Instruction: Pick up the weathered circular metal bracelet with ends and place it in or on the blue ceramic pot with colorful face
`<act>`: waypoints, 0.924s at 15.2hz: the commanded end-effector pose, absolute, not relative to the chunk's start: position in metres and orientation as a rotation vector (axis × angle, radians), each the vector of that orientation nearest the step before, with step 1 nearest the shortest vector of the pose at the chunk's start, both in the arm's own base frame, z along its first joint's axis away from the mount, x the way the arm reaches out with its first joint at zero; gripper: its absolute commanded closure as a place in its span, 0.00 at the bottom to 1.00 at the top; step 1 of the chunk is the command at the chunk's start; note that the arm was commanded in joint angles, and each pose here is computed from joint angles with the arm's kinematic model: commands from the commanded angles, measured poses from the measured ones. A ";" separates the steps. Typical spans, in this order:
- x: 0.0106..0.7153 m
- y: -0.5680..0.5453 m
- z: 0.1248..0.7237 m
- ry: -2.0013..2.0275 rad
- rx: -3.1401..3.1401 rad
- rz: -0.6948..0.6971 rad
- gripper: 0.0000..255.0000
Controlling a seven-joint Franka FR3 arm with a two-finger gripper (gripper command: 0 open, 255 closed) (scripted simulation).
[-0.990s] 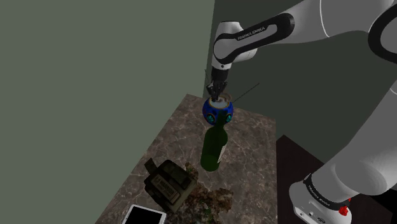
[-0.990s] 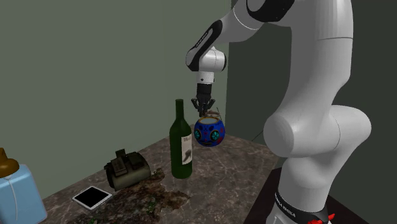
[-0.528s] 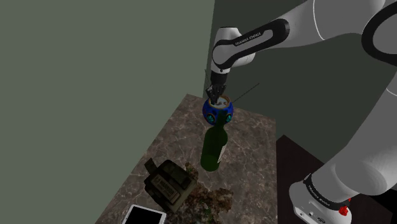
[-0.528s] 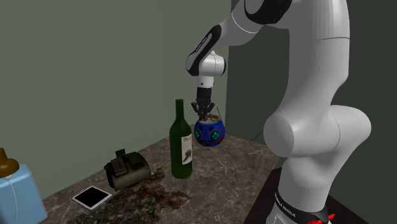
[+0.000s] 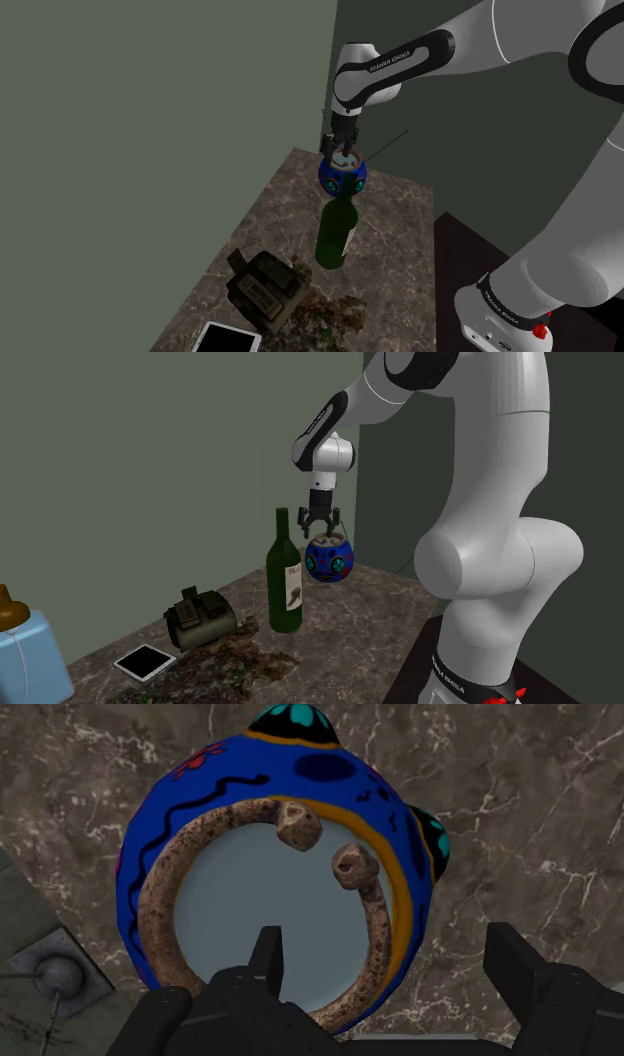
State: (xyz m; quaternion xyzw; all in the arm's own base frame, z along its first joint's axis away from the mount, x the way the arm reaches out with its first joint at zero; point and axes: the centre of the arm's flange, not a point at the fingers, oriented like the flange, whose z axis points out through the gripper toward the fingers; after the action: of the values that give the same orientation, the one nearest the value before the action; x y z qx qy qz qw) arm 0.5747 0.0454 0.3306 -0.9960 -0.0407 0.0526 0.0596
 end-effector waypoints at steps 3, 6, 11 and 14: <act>0.576 0.044 0.344 -0.123 -3.016 0.159 0.00; 0.580 0.040 0.380 -0.123 -3.016 0.159 0.00; 0.580 0.040 0.380 -0.123 -3.016 0.159 0.00; 0.580 0.040 0.380 -0.123 -3.016 0.159 0.00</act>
State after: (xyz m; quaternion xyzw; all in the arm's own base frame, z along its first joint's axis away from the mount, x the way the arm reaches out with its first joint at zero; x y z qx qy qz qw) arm 0.5802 0.0397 0.3800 -0.9960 -0.0407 0.0525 0.0596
